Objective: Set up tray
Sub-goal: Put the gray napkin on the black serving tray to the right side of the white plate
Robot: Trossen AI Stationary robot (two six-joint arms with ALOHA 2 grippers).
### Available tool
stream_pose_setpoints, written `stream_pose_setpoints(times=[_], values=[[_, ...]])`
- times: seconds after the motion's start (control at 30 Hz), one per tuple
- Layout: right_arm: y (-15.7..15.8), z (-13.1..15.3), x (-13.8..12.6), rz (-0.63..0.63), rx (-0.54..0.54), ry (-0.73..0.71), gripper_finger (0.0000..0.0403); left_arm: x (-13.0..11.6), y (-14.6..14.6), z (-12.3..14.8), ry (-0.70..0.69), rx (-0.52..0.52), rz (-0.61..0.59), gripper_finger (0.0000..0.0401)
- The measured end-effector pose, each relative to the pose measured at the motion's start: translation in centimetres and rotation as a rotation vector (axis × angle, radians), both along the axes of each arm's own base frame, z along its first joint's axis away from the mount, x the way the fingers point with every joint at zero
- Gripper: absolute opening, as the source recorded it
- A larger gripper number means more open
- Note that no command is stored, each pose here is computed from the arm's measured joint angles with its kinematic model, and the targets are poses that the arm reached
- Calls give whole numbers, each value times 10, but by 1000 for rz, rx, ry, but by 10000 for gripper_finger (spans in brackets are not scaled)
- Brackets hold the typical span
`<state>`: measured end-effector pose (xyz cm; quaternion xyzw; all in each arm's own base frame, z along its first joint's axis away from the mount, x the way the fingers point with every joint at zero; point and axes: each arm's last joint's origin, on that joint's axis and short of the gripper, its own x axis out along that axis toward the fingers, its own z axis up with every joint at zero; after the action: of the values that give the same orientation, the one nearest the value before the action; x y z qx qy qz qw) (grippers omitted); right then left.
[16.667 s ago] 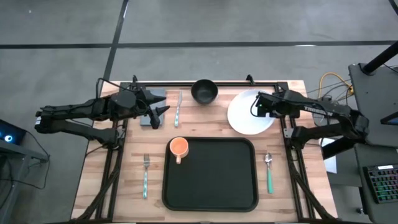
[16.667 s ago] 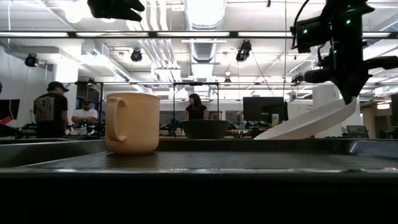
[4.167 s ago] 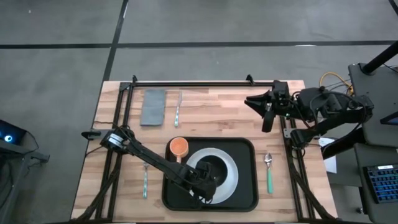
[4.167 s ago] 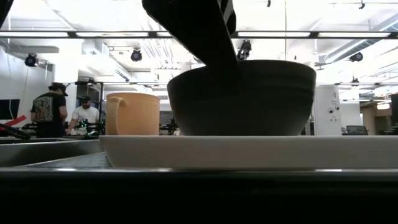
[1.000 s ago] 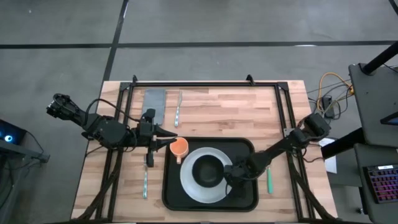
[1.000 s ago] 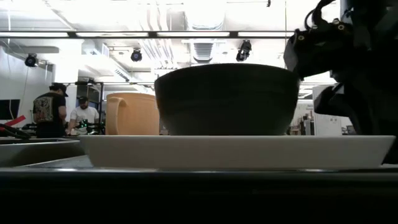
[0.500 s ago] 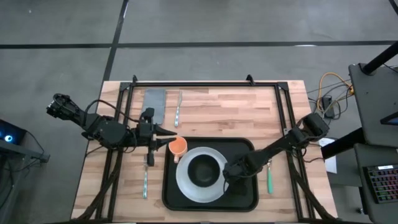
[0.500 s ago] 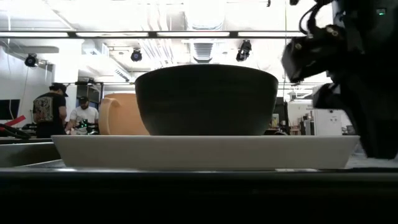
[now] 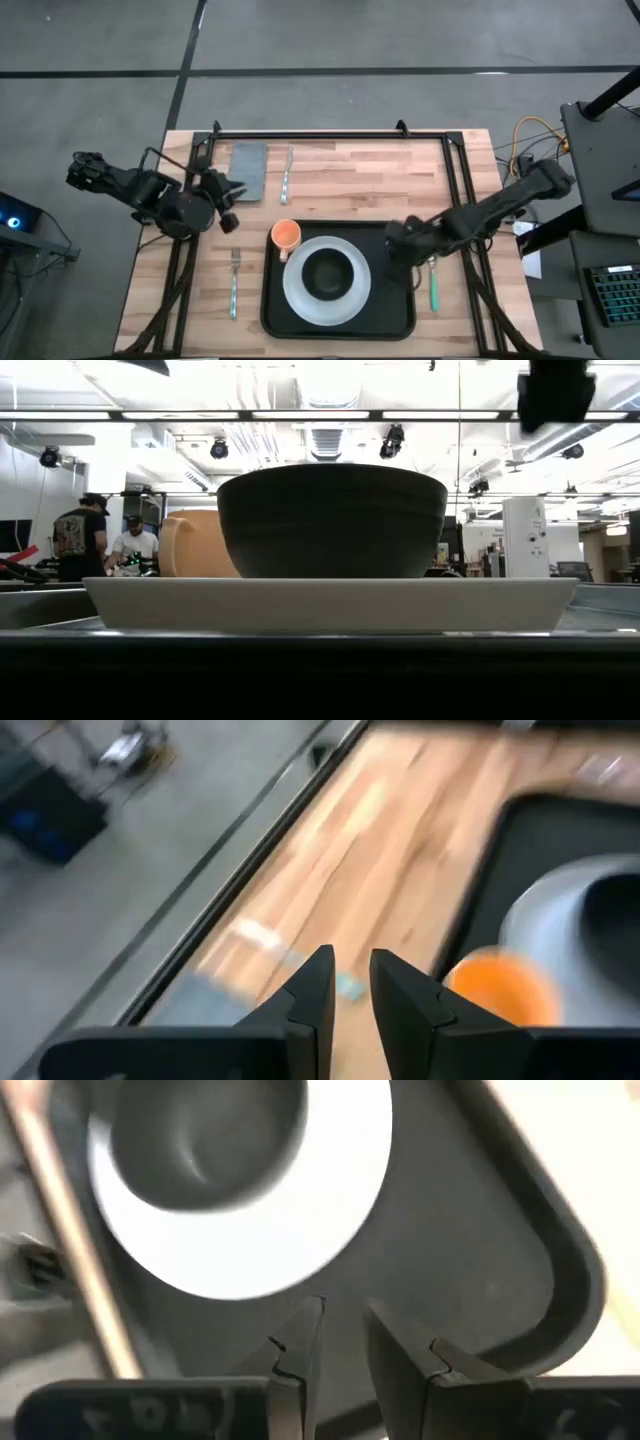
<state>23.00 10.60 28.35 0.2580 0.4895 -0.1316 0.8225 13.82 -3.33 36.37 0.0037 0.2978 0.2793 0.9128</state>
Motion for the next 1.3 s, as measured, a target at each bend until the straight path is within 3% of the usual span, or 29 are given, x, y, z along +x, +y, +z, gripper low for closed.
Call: stream_pose_setpoints(times=[0.13,0.37,0.73,1.1,1.3], values=[[-8,36,-13,-7,29,-142,68,-12,7,-6,125,5,-3,49],[-15,82,-23,31,-2,-318,68,-20,10,-27,391,108,-84,49],[-12,113,-14,110,-64,-407,68,-16,6,-94,717,-99,-166,49],[-6,116,-4,170,-80,-401,68,-17,7,-150,783,-96,-114,49],[-6,116,-4,186,-77,-403,68,7,5,-147,775,-77,16,50]])
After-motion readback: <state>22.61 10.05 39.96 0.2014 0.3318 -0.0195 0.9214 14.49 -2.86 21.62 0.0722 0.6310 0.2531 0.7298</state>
